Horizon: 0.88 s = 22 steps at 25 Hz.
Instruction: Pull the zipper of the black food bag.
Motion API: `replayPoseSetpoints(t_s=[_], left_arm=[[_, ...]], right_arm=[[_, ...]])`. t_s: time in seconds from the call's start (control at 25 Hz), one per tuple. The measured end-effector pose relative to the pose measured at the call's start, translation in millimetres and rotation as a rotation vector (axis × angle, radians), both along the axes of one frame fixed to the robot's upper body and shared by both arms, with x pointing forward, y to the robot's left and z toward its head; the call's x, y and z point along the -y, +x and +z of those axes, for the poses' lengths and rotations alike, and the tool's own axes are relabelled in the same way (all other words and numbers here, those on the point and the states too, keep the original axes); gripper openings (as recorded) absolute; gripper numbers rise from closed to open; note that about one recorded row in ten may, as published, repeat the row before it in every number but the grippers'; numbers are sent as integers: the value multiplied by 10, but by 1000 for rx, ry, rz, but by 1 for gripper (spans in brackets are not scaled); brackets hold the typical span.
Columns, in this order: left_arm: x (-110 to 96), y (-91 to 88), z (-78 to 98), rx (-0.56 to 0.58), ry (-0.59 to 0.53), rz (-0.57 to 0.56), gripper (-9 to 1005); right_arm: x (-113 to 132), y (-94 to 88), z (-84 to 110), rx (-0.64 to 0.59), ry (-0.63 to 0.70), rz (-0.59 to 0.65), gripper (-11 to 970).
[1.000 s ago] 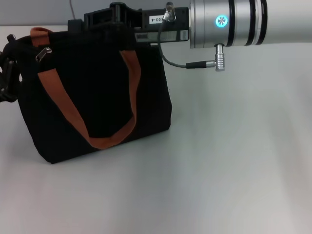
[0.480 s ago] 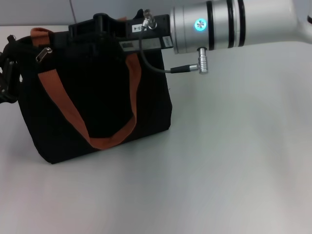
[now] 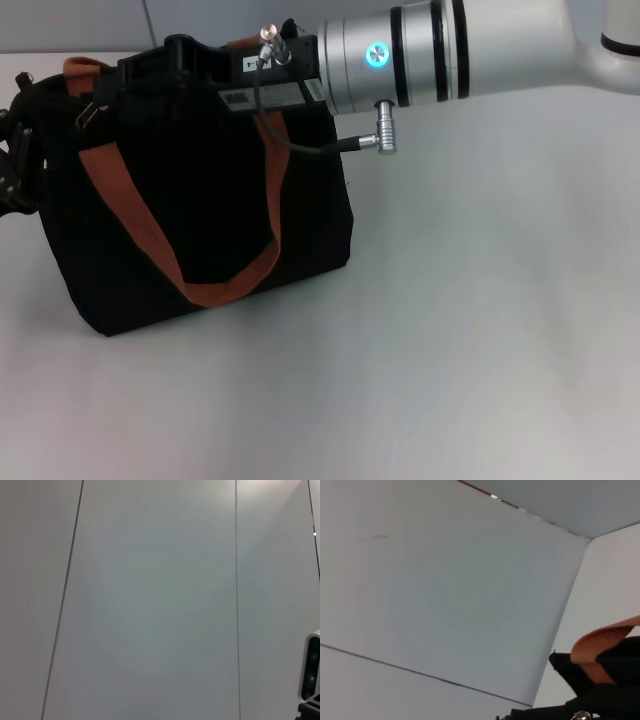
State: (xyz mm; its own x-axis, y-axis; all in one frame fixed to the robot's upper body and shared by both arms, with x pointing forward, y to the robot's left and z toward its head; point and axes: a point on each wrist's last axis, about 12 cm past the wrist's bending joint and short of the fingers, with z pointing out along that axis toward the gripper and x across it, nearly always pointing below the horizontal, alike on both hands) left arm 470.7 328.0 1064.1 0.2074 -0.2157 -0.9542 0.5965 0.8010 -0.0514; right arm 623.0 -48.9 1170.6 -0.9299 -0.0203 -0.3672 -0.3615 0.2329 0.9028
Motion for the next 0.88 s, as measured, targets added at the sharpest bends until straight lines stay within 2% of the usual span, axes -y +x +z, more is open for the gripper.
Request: replayPoseSetpoints(t_s=[0.4,0.88], left_arm=[[17,-1,-7,-3,-11,-2,5],[26,12,-6,-5,-8,-7,6]], right_arm=[[-94,-1,-8,-19,-21,-15,356],[-55,-3,-52,-6,-25,-33,354]])
